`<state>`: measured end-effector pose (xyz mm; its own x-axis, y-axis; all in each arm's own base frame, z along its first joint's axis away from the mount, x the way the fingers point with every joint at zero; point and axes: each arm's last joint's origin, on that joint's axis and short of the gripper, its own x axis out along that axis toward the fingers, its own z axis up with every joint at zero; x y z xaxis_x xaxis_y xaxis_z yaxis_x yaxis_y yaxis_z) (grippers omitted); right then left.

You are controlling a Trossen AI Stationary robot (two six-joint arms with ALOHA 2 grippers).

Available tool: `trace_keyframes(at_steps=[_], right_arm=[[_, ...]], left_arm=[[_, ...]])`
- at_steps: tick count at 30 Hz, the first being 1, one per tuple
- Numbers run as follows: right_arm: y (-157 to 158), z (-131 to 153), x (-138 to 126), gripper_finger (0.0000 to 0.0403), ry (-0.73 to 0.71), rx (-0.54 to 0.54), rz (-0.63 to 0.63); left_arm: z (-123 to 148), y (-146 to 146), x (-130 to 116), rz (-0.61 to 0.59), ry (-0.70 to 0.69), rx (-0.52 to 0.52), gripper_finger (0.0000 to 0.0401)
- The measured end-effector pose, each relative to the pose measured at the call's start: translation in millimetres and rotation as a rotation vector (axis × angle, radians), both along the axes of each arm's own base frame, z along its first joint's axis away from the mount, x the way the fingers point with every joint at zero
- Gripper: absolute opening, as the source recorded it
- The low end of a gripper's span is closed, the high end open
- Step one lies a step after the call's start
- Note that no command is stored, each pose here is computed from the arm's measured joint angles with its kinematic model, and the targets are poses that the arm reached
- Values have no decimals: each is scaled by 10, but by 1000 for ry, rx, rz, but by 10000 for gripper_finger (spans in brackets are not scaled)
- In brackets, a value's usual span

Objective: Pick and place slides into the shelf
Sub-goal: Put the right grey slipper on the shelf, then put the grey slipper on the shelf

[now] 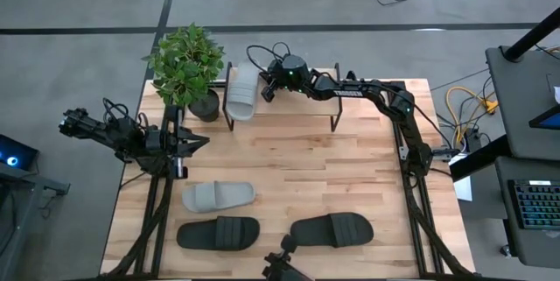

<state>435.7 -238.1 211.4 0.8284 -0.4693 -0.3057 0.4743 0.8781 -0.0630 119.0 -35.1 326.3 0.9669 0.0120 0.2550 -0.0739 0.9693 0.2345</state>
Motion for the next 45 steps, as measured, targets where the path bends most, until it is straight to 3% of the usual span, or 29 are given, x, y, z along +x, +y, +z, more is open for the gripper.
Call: trace_keyframes(at_steps=[6,11,14,18,23,30,36,45], right_arm=[[-14,45,-58,8,47,1,-10],[56,381,-200,8,70,-4,-5],[208,611,-271,8,84,-3,79],[585,922,-336,8,80,40,257],[1223,1185,-434,8,149,54,383],[2102,1411,-721,8,94,-25,538],[2512,1360,-1144,8,-56,-76,646],[2516,835,-1722,8,-158,-170,610]], left_arm=[[-25,-2,4,0,6,3,0],[-24,3,-8,0,2,0,0],[-23,4,-10,0,0,0,0],[-27,4,-9,0,2,1,0],[-31,3,-8,0,3,0,0],[-43,2,-5,0,5,0,0],[-68,1,-2,0,6,0,0],[-87,-12,29,-1,22,7,0]])
